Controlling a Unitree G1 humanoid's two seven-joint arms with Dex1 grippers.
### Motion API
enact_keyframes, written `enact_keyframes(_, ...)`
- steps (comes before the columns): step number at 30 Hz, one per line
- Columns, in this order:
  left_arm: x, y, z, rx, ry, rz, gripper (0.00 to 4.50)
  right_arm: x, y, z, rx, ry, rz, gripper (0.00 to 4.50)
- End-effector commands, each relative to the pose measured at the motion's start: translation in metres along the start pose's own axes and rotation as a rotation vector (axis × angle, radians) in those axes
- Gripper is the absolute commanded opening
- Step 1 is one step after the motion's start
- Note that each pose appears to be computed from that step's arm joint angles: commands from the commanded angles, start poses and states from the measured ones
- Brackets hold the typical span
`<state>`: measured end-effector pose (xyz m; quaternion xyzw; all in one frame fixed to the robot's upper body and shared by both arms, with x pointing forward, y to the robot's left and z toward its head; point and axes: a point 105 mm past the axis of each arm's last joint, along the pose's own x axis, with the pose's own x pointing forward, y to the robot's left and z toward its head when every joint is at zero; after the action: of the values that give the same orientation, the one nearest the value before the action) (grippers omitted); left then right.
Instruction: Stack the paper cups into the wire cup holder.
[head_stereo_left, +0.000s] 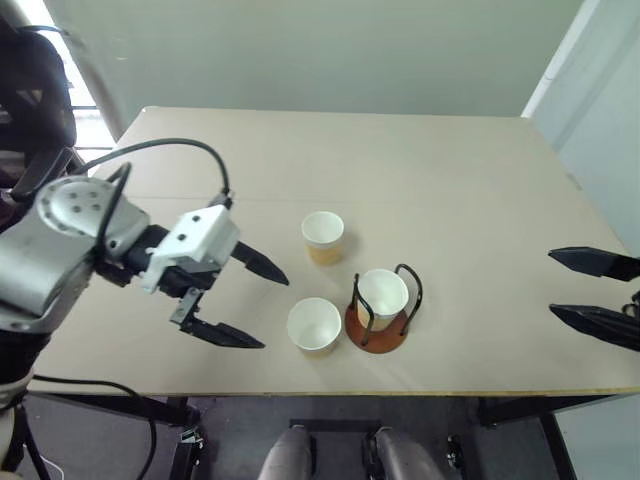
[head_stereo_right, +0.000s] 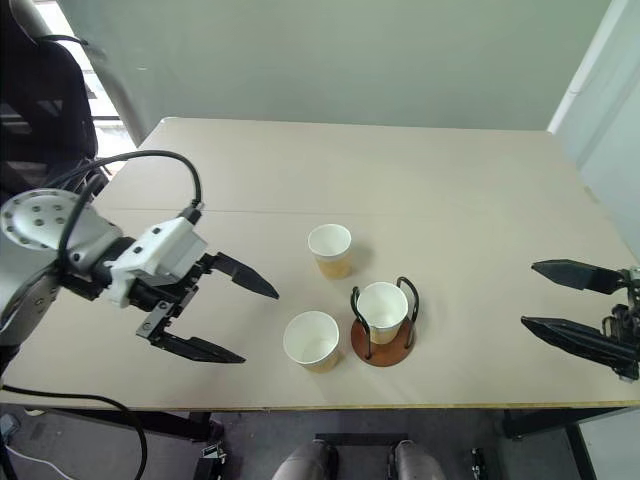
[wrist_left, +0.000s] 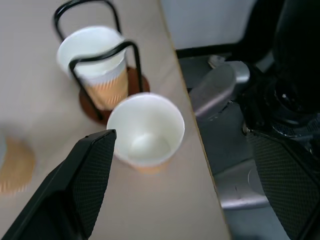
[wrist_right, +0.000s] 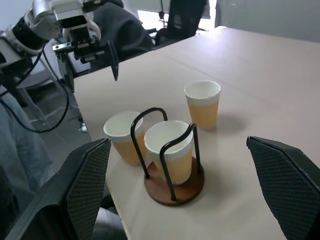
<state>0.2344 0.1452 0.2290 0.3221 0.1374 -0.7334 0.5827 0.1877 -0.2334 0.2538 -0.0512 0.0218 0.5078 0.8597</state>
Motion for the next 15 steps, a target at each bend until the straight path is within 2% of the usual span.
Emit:
enact_keyframes(1, 0.007, -0.002, -0.006, 0.052, 0.06, -0.093, 4.5, 0.0, 0.008, 0.014, -0.095, -0.008, -0.001, 4.47)
enact_keyframes(8, 0.01, -0.004, -0.012, 0.08, 0.116, -0.154, 4.5, -0.001, 0.011, 0.021, -0.137, 0.008, -0.006, 4.47)
enact_keyframes(15, 0.025, -0.005, -0.021, 0.078, 0.12, -0.212, 4.5, 0.001, 0.008, 0.02, -0.133, 0.014, -0.014, 4.47)
